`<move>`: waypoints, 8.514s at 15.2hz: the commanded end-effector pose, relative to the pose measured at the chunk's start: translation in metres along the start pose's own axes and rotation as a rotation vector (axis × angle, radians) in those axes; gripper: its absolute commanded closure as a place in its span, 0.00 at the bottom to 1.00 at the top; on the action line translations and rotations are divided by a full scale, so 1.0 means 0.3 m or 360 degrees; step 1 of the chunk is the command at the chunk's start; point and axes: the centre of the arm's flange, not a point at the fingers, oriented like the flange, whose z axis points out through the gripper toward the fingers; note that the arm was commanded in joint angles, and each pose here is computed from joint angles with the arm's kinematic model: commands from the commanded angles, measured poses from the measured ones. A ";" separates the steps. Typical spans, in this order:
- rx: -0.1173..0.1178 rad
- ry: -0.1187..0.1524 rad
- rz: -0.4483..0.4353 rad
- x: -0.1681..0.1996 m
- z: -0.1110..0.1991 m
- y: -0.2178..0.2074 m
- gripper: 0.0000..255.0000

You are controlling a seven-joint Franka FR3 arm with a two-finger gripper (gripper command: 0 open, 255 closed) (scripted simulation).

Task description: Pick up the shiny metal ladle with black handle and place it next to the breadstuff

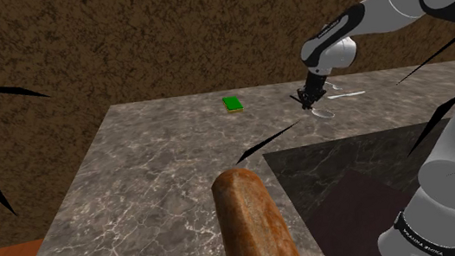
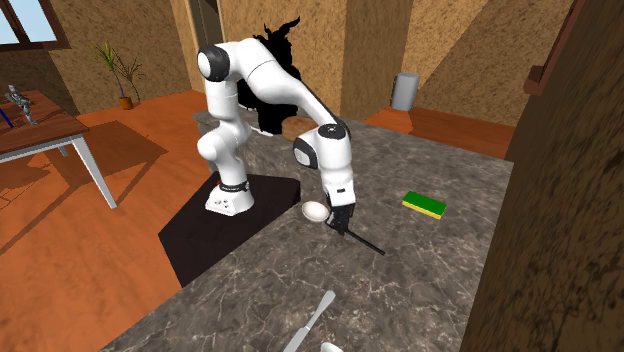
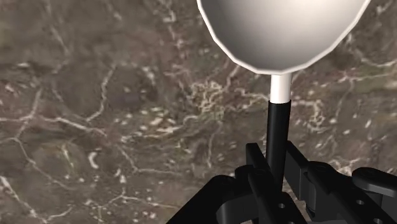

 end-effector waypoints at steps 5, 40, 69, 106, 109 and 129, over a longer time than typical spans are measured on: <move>0.0000 -0.0001 0.0000 0.010 -0.104 -0.013 1.00; 0.0000 -0.0001 0.0000 -0.047 -0.620 -0.250 1.00; 0.0000 -0.0001 0.0000 -0.721 -0.593 -1.334 1.00; 0.0000 -0.0001 0.0000 -1.413 -0.443 -2.414 1.00; 0.0000 -0.0001 0.0000 -1.419 -0.391 -2.409 1.00; 0.0000 -0.0001 0.0000 -1.458 -0.043 -2.376 1.00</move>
